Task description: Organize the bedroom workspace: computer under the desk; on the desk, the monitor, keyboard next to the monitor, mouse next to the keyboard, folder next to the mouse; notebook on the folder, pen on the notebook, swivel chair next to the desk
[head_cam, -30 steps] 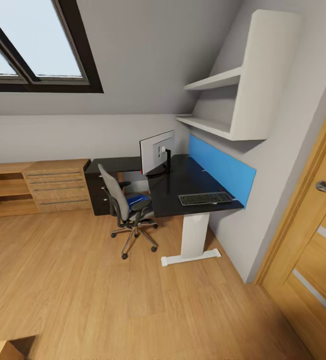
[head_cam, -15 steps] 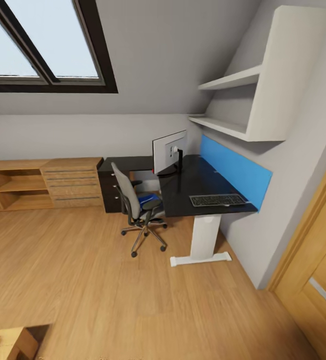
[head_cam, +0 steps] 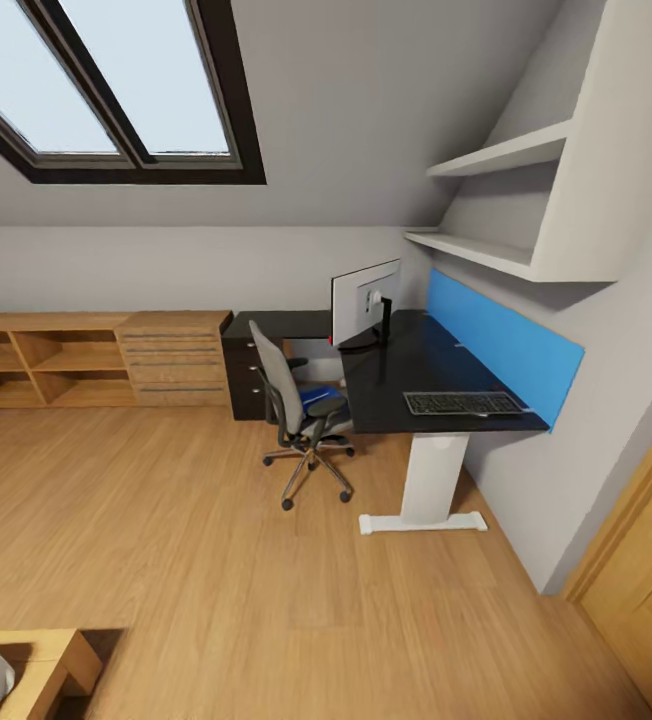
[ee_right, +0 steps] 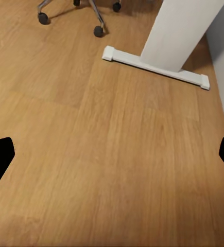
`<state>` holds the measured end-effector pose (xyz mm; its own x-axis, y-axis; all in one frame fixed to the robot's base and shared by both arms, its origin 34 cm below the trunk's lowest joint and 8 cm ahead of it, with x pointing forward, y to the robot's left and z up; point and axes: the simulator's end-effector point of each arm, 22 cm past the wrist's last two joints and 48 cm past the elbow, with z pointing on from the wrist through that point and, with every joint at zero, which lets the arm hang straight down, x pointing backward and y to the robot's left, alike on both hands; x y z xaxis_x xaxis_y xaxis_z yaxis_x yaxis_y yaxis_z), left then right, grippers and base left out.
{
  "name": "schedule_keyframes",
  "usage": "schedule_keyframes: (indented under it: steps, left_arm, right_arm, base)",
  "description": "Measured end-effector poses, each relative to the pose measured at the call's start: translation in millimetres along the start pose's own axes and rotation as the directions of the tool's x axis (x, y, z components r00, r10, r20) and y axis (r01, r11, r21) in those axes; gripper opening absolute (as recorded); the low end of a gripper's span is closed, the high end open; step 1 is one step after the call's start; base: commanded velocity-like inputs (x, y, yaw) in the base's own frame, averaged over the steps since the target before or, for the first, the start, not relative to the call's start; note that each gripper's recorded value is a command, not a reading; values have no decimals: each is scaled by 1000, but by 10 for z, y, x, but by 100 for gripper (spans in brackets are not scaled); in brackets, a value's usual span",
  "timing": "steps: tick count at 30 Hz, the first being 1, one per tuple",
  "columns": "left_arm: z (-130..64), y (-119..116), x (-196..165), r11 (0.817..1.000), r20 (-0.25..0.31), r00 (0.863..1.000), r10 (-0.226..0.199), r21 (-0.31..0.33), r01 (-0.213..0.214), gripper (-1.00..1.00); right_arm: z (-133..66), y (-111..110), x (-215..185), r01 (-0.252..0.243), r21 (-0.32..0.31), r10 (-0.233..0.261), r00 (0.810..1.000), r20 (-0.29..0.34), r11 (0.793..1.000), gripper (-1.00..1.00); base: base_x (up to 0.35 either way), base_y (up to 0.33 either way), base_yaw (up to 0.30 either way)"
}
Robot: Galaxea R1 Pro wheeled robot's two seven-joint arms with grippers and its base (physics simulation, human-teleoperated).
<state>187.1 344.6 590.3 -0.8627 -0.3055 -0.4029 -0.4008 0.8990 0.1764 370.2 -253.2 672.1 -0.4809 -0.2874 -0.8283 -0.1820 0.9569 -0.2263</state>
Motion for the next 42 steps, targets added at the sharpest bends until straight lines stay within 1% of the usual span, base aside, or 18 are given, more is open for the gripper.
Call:
schedule_keyframes:
  steps: [4, 7, 9, 14, 32, 42]
  left_arm:
    - [43, -11, 9, 1000, 0, 1000, -1, -1, 1, 100]
    - [71, -32, 21, 1000, 0, 1000, -3, -1, 3, 100]
    - [92, -43, 29, 1000, -1, 1000, -3, -1, 3, 100]
    - [146, -65, 46, 1000, -1, 1000, -2, 1, 2, 100]
    - [359, -122, 111, 1000, -3, 1000, -1, 2, 1, 100]
    - [475, -194, 169, 1000, -5, 1000, -2, 8, 2, 100]
  right_arm:
    - [31, 11, 46, 3, -2, -3, 1000, -7, 1000, 100]
    - [49, 24, 224, 31, -5, -32, 997, -77, 999, 100]
    - [61, 27, 311, 45, -7, -45, 993, -110, 999, 100]
    - [90, 37, 425, 58, -10, -59, 988, -141, 998, 100]
    - [235, 79, 604, 60, -9, -61, 987, -146, 998, 100]
    - [329, 104, 689, 58, -6, -58, 988, -140, 998, 100]
  base:
    - [0, 0, 2]
    - [0, 0, 0]
    - [0, 0, 0]
    - [0, 33, 0]
    - [-66, 284, 0]
    - [-7, 69, -2]
